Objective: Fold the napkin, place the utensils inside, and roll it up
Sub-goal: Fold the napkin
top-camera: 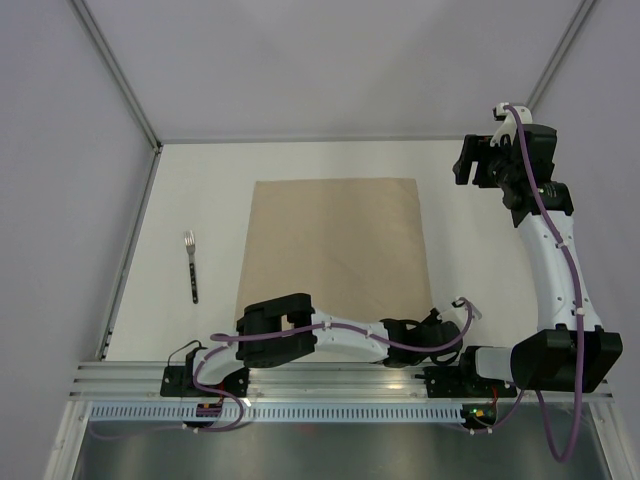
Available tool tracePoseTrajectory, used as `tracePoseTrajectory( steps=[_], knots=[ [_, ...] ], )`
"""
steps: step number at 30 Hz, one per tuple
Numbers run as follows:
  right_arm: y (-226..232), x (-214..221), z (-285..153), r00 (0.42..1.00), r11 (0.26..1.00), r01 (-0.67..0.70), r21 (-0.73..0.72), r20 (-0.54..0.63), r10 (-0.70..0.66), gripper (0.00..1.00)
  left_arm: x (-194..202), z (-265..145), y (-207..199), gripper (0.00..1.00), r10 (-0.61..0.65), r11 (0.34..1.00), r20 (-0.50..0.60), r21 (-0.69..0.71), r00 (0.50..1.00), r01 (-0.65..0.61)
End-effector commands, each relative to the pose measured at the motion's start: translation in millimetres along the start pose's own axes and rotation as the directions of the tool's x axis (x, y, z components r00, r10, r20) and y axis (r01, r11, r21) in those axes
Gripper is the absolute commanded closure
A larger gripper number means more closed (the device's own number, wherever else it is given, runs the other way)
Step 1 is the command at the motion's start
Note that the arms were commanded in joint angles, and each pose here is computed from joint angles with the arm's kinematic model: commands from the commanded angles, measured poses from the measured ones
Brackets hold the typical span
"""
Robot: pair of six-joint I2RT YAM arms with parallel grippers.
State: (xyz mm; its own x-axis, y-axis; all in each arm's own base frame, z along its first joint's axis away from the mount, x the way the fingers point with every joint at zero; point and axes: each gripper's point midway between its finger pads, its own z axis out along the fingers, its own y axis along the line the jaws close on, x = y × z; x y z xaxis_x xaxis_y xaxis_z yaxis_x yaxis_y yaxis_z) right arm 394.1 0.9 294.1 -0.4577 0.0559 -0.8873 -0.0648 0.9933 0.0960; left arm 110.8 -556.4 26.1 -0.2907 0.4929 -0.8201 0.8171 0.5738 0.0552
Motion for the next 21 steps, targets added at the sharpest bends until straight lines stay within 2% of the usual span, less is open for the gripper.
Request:
tracePoseTrajectory(
  steps=[1,6,7,8,9,10,11,16,21],
  knots=[
    [0.5,-20.5,-17.2,0.999,1.000,0.006,0.011,0.052,-0.006,0.16,-36.0,-12.7,-19.0,0.98,-0.040,0.997,0.056,0.071,0.998,0.036],
    [0.9,-25.2,-19.0,0.998,1.000,0.007,0.011,0.059,-0.007,0.16,-55.8,-19.0,-29.1,0.98,-0.084,0.991,0.083,0.109,0.993,0.075],
    [1.1,-24.9,-18.5,0.998,1.000,0.005,0.009,0.058,-0.006,0.16,-58.6,-20.0,-25.2,0.95,-0.080,0.993,0.091,0.091,0.993,0.071],
    [1.1,-22.9,-17.5,0.999,1.000,0.005,0.006,0.052,-0.005,0.16,-58.3,-19.1,-22.8,0.89,-0.067,0.995,0.092,0.077,0.993,0.060],
    [1.6,-22.1,-17.6,0.999,1.000,0.005,0.003,0.048,-0.005,0.16,-50.3,-18.9,-16.3,0.82,-0.028,0.999,0.067,0.048,0.997,0.025],
    [2.1,-21.7,-16.8,0.999,1.000,0.003,0.000,0.045,-0.003,0.16,-46.9,-19.4,-11.1,0.81,-0.006,1.000,0.059,0.026,0.998,0.004],
    [3.0,-20.1,-15.8,0.999,1.000,0.003,-0.004,0.039,-0.002,0.16,-40.2,-20.7,-6.2,0.75,0.023,1.000,0.038,0.006,0.999,-0.023],
    [3.6,-19.7,-14.5,0.999,1.000,0.001,-0.009,0.036,0.000,0.16,-19.1,-21.6,15.4,0.72,0.070,0.993,-0.020,-0.089,0.997,-0.072],
    [5.0,-19.4,-15.0,1.000,1.000,-0.006,-0.015,0.030,0.007,0.16,-12.6,-17.3,13.3,0.63,0.085,0.993,-0.035,-0.079,0.996,-0.087]
  ],
)
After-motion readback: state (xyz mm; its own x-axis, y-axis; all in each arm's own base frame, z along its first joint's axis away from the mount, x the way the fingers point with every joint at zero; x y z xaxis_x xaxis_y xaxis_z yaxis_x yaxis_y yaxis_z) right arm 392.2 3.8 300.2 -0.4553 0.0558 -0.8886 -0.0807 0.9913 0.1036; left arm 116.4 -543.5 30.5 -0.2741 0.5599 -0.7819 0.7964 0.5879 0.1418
